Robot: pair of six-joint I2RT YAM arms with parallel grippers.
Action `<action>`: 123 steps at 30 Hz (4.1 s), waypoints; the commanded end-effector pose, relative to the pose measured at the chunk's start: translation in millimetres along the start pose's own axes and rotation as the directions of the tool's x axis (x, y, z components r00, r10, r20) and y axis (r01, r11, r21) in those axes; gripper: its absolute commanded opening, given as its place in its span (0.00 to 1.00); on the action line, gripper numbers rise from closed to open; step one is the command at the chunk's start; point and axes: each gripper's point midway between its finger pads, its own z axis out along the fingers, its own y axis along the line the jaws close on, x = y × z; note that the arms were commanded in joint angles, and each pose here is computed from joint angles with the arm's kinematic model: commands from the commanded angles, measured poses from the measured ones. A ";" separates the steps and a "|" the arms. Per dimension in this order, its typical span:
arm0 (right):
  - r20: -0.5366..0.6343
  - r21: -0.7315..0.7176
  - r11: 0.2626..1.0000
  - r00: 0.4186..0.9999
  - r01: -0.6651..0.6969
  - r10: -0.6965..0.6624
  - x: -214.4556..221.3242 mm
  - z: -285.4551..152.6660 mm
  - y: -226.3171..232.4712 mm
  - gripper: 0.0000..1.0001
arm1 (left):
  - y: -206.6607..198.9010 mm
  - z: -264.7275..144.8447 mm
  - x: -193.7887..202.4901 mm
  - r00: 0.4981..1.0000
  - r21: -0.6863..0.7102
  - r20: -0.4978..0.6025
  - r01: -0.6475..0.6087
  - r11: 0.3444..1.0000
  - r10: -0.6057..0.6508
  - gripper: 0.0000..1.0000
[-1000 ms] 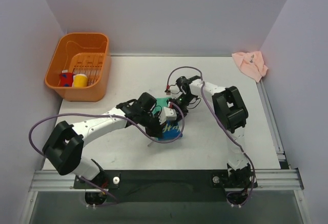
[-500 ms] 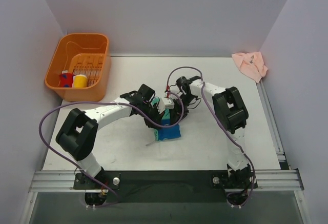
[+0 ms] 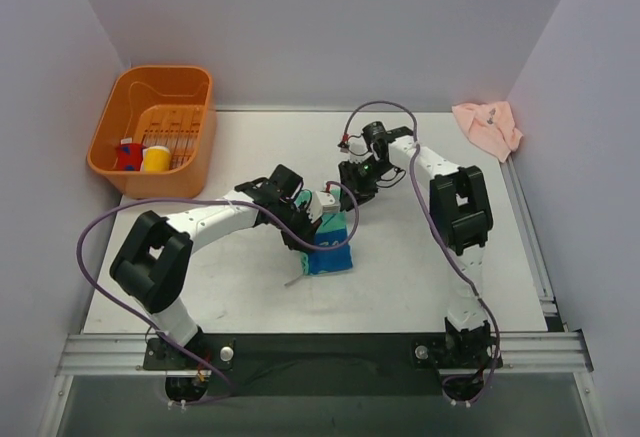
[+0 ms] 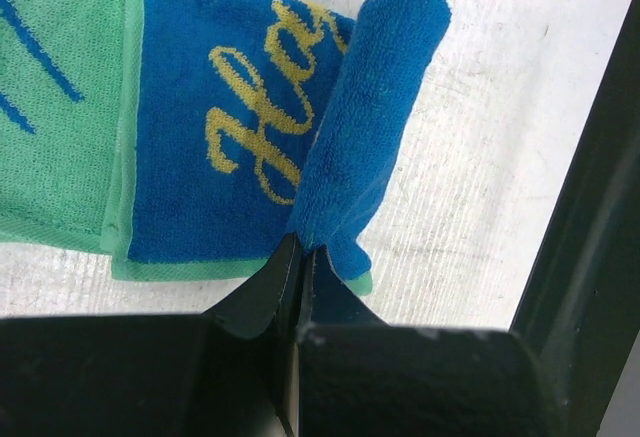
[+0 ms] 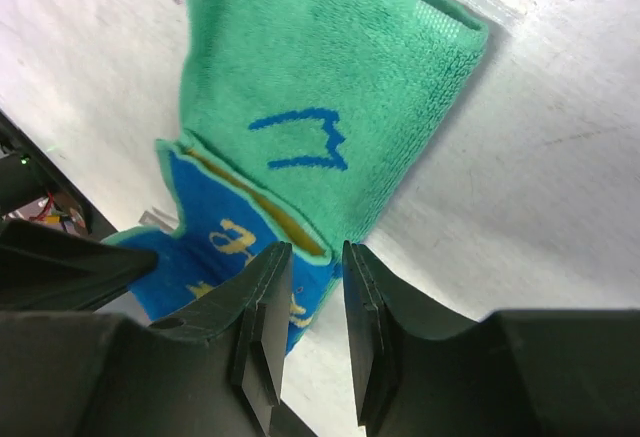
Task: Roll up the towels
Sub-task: Roll the towel
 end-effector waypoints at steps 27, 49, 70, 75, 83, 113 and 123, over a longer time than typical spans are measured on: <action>0.006 -0.224 0.939 0.963 -0.261 0.269 28.7 -57.6 40.8 0.33 | 71.1 25.0 9.3 0.986 -0.075 -0.039 0.160 0.984 -0.163 0.16; -0.246 -0.183 0.781 0.797 -0.597 0.551 92.1 57.0 25.3 0.25 | 81.1 11.0 20.6 0.974 -0.067 0.009 0.226 0.972 -0.226 0.48; -0.230 -0.089 0.843 0.834 -0.530 0.501 98.3 58.0 30.4 0.21 | 11.4 -20.2 -8.0 0.915 -0.399 -0.038 -0.383 0.833 0.403 0.75; -0.229 -0.093 0.842 0.834 -0.531 0.501 96.9 56.9 31.1 0.21 | 5.1 2.0 -13.0 0.848 -0.438 -0.100 -0.508 0.742 0.521 0.75; -0.240 -0.097 0.836 0.828 -0.539 0.506 96.2 58.2 31.7 0.18 | 27.3 28.2 24.4 0.786 -0.417 -0.290 -0.618 0.667 0.546 0.71; 0.322 0.236 0.881 0.823 0.409 -0.468 132.4 -130.3 25.7 0.52 | 0.6 38.2 56.2 0.957 0.311 -0.272 0.182 0.933 -0.095 0.09; 0.083 0.279 0.492 0.490 0.825 -0.868 136.8 -62.0 86.0 0.57 | 20.6 37.6 65.5 0.935 0.378 -0.323 0.271 0.885 -0.148 0.19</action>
